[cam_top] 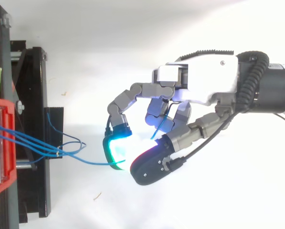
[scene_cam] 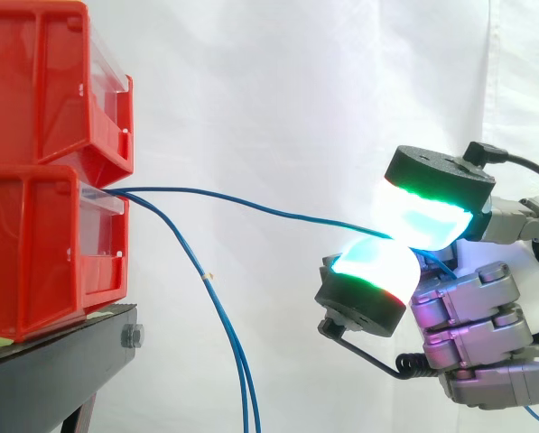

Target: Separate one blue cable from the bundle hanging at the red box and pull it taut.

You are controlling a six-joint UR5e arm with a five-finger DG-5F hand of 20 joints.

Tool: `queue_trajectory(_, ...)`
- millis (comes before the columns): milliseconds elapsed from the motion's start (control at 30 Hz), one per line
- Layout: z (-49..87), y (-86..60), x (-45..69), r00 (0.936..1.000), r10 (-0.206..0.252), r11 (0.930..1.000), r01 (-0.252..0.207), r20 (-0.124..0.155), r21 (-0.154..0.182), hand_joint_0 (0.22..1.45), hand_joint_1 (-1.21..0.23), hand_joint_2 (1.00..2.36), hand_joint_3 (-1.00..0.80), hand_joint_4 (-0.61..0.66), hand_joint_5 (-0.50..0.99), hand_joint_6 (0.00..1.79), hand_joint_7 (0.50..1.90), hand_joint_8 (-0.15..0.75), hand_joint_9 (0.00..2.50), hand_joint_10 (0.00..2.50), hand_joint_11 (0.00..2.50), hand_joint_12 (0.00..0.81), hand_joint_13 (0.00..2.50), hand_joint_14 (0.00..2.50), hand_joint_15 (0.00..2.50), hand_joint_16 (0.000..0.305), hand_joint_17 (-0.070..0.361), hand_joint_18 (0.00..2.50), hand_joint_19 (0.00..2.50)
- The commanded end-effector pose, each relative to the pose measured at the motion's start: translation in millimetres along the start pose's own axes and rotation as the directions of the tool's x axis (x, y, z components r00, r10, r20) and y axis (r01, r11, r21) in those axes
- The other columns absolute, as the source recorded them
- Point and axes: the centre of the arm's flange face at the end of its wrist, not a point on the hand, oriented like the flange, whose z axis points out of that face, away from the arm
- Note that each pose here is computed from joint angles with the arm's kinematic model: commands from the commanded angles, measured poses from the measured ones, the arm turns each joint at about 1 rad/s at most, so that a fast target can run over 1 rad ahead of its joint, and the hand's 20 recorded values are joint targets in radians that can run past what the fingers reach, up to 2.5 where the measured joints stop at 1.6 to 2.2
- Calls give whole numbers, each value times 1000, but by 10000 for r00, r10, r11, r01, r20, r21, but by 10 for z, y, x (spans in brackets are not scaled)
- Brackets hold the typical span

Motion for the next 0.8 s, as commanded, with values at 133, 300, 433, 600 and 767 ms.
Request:
queue_trajectory(133, 2, 15, 0, 10000, 2, 10000, -2, 1, -25, 639, -758, 1004, 43, -181, -129, 884, 1172, 344, 1383, 1994, 1728, 378, 1358, 1928, 1713, 60, 136, 1541, 1206)
queue_trajectory(300, -1, -2, 0, 10000, -1, 10000, 1, 0, 5, 638, -756, 1004, 40, -176, -129, 884, 1181, 344, 1385, 1991, 1733, 378, 1357, 1946, 1678, 61, 136, 1540, 1203)
queue_trajectory(433, 3, 4, 0, 10000, 1, 10000, -1, 1, -10, 637, -756, 1004, 37, -174, -129, 884, 1179, 353, 1383, 1971, 1755, 378, 1358, 1934, 1708, 61, 137, 1538, 1204)
queue_trajectory(600, -1, -2, 0, 10000, -1, 10000, 1, 0, 5, 636, -755, 1004, 37, -166, -130, 883, 1181, 351, 1382, 1973, 1721, 377, 1353, 1943, 1692, 61, 137, 1538, 1194)
queue_trajectory(767, 3, 4, 0, 10000, 1, 10000, -1, 1, -10, 636, -755, 1004, 37, -167, -130, 883, 1180, 352, 1383, 1955, 1747, 385, 1352, 1937, 1716, 61, 137, 1537, 1195)
